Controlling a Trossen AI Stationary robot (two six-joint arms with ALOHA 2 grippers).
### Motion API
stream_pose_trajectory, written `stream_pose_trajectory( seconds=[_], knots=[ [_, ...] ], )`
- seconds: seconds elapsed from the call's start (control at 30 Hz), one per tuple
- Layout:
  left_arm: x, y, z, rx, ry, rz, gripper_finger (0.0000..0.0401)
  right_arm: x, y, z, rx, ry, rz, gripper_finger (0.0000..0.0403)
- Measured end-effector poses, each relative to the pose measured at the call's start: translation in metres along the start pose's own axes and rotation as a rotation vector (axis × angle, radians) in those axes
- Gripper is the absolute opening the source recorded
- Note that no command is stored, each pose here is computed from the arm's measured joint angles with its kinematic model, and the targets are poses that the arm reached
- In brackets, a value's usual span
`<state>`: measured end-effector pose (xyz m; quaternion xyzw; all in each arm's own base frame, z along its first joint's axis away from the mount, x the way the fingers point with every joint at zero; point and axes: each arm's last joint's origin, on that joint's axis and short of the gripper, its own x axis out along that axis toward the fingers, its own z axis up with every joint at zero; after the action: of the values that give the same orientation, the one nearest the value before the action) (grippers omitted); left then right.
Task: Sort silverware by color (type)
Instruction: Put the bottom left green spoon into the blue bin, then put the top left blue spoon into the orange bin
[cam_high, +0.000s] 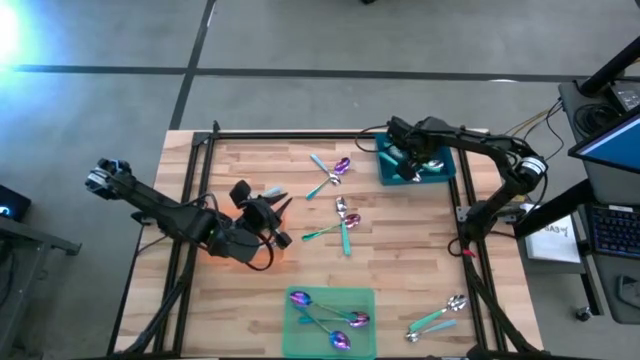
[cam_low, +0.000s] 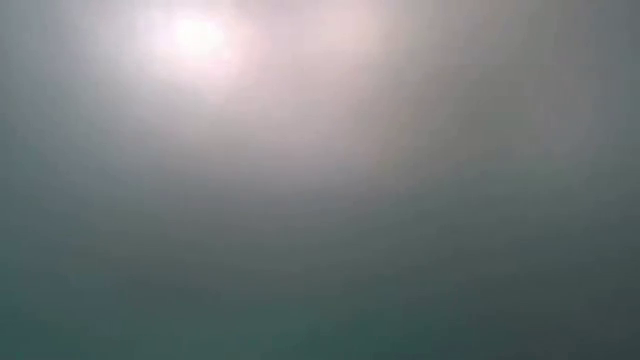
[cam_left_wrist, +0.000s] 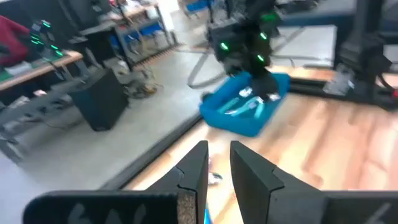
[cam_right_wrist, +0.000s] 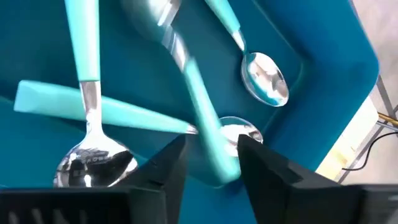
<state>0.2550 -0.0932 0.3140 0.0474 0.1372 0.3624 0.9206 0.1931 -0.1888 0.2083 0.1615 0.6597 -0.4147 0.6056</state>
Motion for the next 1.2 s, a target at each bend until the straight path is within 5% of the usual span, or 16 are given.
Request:
stream_pose_trajectory(
  seconds=[0.37,0.8,1.2],
  knots=[
    [0.024,0.013,-0.014,-0.028,0.228,-0.138,0.0050,-0.028,0.013,0.010,-0.003,-0.087,0.147,0.0152],
    [0.080,0.075,-0.054,0.098,0.652,-0.060,0.0050,-0.056,0.075,-0.007,-0.178,-0.162,0.194,0.0132],
    [0.128,0.152,-0.131,-0.208,0.889,-0.109,0.0050,-0.065,0.097,-0.018,-0.234,-0.183,0.208,0.0129]
  ],
)
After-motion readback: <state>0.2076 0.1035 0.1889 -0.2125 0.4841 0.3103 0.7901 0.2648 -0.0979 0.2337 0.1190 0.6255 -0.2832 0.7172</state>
